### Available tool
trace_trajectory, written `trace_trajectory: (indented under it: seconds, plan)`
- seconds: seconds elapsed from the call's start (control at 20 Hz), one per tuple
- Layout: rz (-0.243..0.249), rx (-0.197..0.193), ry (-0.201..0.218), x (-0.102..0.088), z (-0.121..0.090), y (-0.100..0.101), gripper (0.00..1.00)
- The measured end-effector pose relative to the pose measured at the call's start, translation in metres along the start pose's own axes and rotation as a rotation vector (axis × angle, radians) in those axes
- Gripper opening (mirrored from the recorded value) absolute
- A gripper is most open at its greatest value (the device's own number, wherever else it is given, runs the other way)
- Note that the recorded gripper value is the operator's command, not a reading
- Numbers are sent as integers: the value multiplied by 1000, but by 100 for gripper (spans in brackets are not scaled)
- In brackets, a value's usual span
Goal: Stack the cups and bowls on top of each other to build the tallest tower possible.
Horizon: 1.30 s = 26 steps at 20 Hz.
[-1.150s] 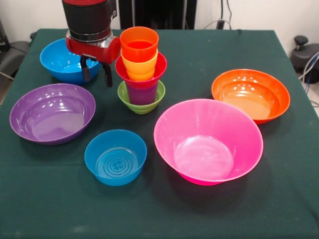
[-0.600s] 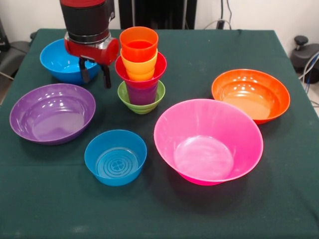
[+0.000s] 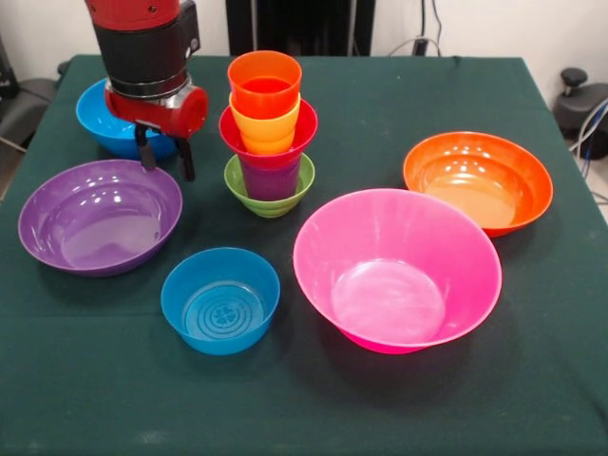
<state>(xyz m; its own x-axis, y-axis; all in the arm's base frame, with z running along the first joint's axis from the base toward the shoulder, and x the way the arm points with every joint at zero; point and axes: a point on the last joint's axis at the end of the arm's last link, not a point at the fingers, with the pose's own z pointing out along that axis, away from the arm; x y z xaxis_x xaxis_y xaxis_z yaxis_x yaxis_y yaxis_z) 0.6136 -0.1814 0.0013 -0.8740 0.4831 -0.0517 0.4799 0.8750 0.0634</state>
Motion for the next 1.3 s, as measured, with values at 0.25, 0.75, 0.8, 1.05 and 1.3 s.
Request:
trace_trajectory:
  seconds: [0.25,0.75,0.8,1.05,1.3]
  plan:
    - [-8,2,-14,-9,1,8,100]
    - [-79,15,-28,-42,11,83,100]
    - [-86,14,-28,-45,14,93,100]
    - [-103,-8,-27,-60,30,140,100]
    - [-100,-44,-32,-74,43,164,100]
